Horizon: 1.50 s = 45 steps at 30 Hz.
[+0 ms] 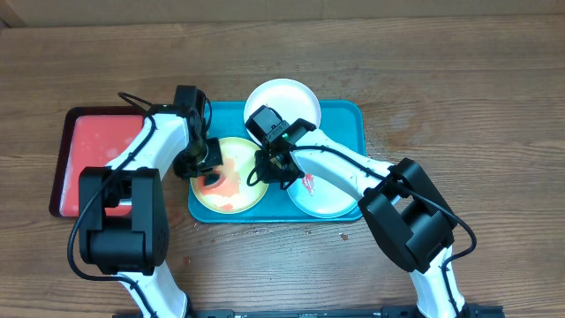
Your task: Clean dirty plates on tray and stack at the side
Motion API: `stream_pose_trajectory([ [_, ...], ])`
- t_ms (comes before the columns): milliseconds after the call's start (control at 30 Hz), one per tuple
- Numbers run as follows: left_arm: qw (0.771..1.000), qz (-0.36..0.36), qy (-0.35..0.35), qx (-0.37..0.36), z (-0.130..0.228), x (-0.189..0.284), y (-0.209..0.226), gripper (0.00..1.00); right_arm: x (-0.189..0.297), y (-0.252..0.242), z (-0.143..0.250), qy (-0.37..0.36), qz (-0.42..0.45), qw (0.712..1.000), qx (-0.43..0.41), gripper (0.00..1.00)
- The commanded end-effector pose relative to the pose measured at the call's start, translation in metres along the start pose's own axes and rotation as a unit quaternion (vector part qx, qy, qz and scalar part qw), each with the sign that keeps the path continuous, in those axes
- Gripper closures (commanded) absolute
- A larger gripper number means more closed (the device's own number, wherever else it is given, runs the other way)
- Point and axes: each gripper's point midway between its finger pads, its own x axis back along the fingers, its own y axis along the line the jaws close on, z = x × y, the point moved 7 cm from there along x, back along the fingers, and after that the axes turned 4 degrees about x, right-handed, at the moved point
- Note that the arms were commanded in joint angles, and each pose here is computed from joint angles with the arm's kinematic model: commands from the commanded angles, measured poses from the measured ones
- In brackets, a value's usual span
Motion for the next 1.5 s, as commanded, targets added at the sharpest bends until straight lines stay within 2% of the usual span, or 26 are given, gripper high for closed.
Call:
stream_pose_trajectory([
  [0,0.986,-0.164,0.019,0.000,0.004,-0.019,0.046,0.96,-0.009,-0.002,0.001,0.005,0.013,1.000,0.004,0.79],
  [267,0.986,-0.168,-0.001,0.025,-0.016,0.026,0.039,0.96,-0.008,-0.004,0.001,0.000,0.021,1.000,0.004,0.79],
  [433,0.985,-0.139,-0.069,0.077,-0.030,0.077,0.033,0.96,-0.008,-0.004,0.001,0.002,0.021,1.000,0.004,0.80],
  [533,0.981,-0.116,-0.118,0.100,-0.031,0.110,0.033,0.96,-0.006,0.000,-0.001,0.002,0.012,1.000,0.004,0.95],
  [600,0.976,-0.101,-0.146,0.125,-0.028,0.129,0.038,0.96,0.002,0.007,-0.005,0.000,-0.007,1.000,0.006,0.96],
  [800,0.958,-0.051,-0.183,0.217,-0.020,0.169,0.078,0.96,0.052,0.034,-0.024,-0.043,-0.028,0.996,0.072,0.96],
  [967,0.938,-0.033,-0.158,0.306,-0.015,0.172,0.139,0.96,0.109,0.050,-0.040,-0.122,0.040,0.988,0.085,0.96],
  [1067,0.924,-0.014,-0.136,0.358,-0.008,0.166,0.172,0.96,0.138,0.052,-0.045,-0.178,0.110,0.974,0.090,0.96],
  [1200,0.899,0.013,-0.121,0.421,0.002,0.162,0.211,0.96,0.169,0.050,-0.045,-0.248,0.232,0.935,0.104,0.96],
  [1333,0.879,0.042,-0.116,0.461,0.009,0.161,0.235,0.96,0.180,0.055,-0.037,-0.279,0.316,0.894,0.153,0.96],
  [1467,0.872,0.051,-0.116,0.473,0.012,0.161,0.242,0.96,0.186,0.071,-0.026,-0.288,0.362,0.858,0.221,0.96],
])
